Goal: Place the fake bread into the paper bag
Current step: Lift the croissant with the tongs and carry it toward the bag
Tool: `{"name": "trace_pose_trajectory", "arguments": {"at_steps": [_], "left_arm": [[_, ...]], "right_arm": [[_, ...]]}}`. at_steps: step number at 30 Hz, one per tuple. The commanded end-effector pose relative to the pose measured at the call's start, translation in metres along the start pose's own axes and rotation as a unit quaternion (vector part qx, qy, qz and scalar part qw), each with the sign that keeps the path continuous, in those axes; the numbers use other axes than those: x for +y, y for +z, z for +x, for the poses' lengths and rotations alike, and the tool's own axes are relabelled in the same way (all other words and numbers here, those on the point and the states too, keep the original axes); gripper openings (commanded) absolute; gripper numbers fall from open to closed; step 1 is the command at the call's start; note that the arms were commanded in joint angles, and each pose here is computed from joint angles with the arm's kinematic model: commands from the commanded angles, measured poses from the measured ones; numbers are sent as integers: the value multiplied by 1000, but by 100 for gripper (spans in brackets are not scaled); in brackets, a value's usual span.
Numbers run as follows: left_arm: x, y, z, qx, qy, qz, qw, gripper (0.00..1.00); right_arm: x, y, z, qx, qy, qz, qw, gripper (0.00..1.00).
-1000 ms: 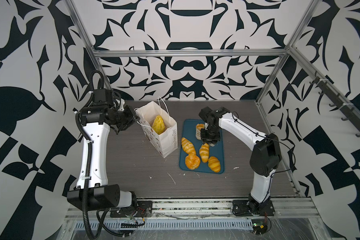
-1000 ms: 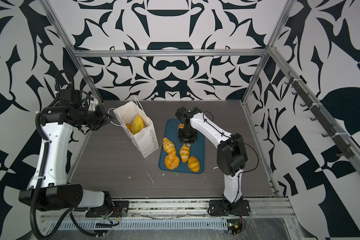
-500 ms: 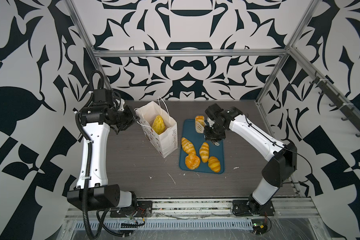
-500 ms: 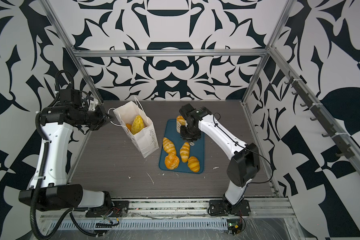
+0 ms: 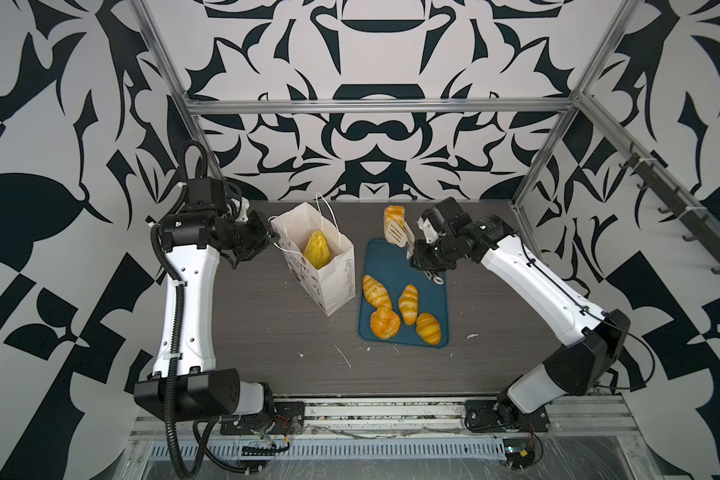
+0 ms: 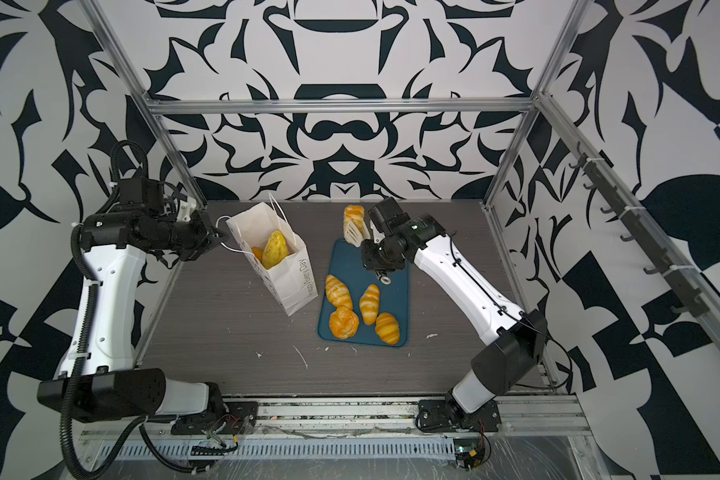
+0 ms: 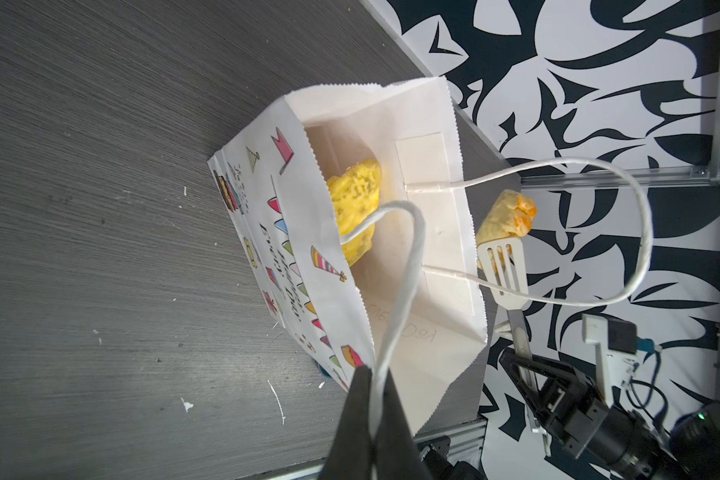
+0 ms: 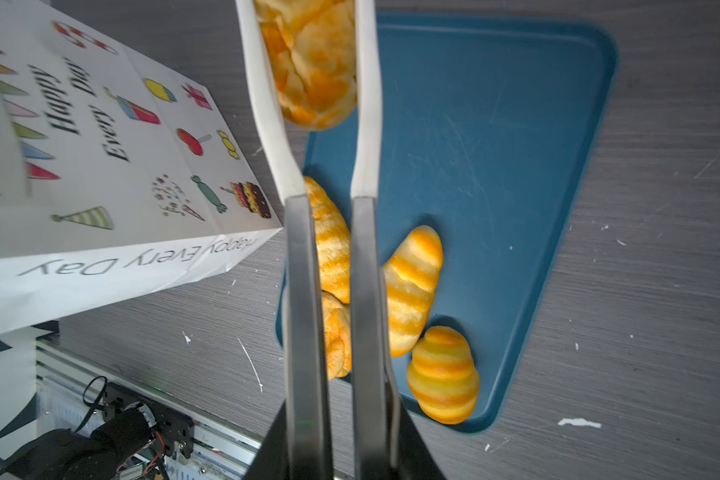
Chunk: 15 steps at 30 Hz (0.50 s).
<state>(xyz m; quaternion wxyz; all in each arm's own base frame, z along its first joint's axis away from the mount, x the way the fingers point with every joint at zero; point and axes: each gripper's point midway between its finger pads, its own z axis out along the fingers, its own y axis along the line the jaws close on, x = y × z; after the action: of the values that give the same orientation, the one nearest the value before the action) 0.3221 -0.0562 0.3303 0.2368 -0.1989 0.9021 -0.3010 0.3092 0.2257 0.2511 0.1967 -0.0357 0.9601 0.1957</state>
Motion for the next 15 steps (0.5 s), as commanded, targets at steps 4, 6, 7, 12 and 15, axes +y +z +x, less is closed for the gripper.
{"name": "trace_pose_trajectory", "arguments": {"at_steps": [4,6,7,12,15], "left_arm": [[2,-2,4,9,-8,-3,1000,0],[1,-2,4,9,-8,-2,1000,0],[1,-1,4,9,-8,-2,1000,0],[1,-1,3,8,-7,-2,1000,0],[1,0,3,10,-8,-2,1000,0]], "right_arm": [[42,-56,-34,-118,-47,-78,989,29],[50,-65,-36,-133,-59,-89,985,29],[53,-69,-36,-140,-65,-91,984,29],[68,-86,-39,-169,-91,-102,976,29],[77,-91,-39,-176,-100,-108,973,29]]}}
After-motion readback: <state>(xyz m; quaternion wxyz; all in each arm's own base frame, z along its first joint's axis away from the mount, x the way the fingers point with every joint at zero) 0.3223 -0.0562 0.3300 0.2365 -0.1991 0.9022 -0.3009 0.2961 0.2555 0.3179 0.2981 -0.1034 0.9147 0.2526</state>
